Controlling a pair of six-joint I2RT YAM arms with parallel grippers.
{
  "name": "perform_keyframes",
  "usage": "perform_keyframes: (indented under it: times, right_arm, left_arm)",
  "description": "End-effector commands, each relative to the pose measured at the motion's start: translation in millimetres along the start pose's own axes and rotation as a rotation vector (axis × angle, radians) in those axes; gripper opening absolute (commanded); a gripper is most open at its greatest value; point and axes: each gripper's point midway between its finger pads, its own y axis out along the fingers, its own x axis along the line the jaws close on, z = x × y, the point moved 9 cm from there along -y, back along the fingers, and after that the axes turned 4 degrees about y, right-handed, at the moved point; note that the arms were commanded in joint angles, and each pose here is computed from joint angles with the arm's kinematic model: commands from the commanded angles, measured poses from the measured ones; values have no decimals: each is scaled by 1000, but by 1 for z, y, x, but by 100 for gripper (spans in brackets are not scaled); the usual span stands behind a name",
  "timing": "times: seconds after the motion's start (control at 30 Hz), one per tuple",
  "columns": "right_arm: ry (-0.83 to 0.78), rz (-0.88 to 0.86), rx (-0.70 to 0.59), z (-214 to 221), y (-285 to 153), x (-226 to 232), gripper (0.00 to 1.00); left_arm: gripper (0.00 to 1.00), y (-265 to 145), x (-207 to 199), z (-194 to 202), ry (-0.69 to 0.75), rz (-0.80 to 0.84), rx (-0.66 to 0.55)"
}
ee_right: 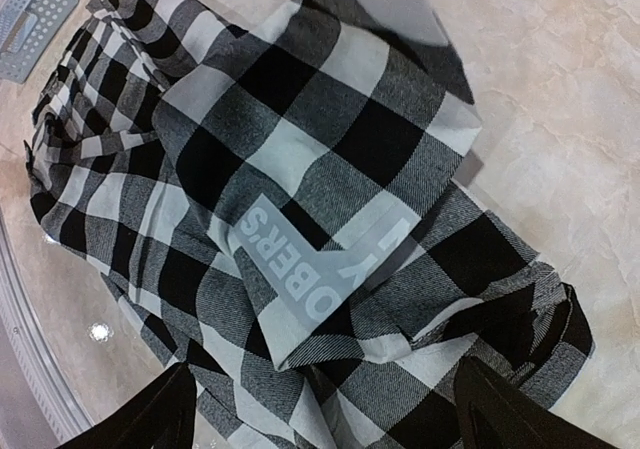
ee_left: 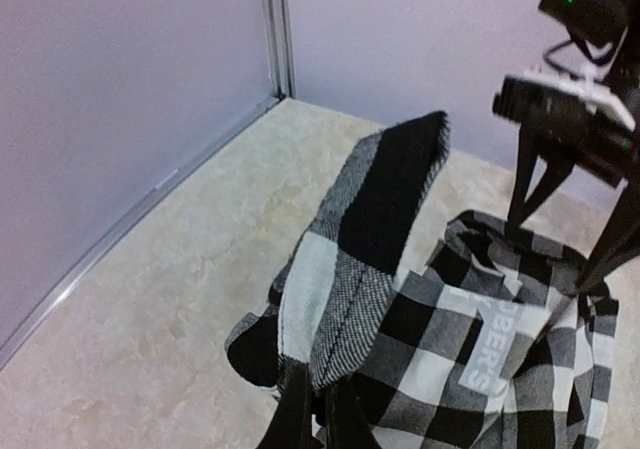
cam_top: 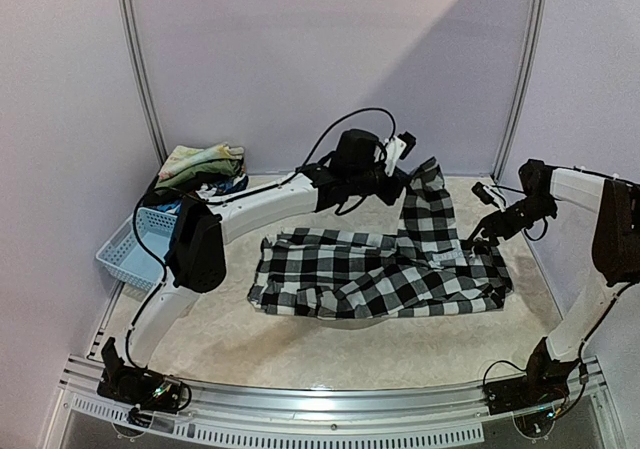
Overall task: Fold and stack the mixed laundry pile
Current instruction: Adjust the rectangle-folded shirt at the center of the board.
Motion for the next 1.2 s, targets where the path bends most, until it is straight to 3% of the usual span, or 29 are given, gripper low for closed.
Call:
perform_keyframes:
  times: [0.0, 0.23, 0.47, 0.67, 1.03, 1.17]
  right_arm:
    - [1, 62, -16, -11, -2, -8, 90]
    - [26, -6, -43, -23, -6, -5, 90]
    - [25, -41, -21, -20, -2, -4, 91]
    - [-56, -154, 29, -10, 8, 5, 99]
    - [-232, -286, 100, -3, 25, -1, 99]
    - [-228, -286, 121, -6, 33, -10, 92]
  left_arm:
    - [0, -20, -4, -19, 76, 81, -23]
    - [0, -40, -16, -11, 84, 199, 43]
    - [0, -69, 5, -30, 71, 89, 40]
    - [0, -83, 25, -45, -53, 25, 27]
    - [0, -98, 67, -37, -353, -50, 87]
    - [0, -98, 78, -30, -437, -48, 87]
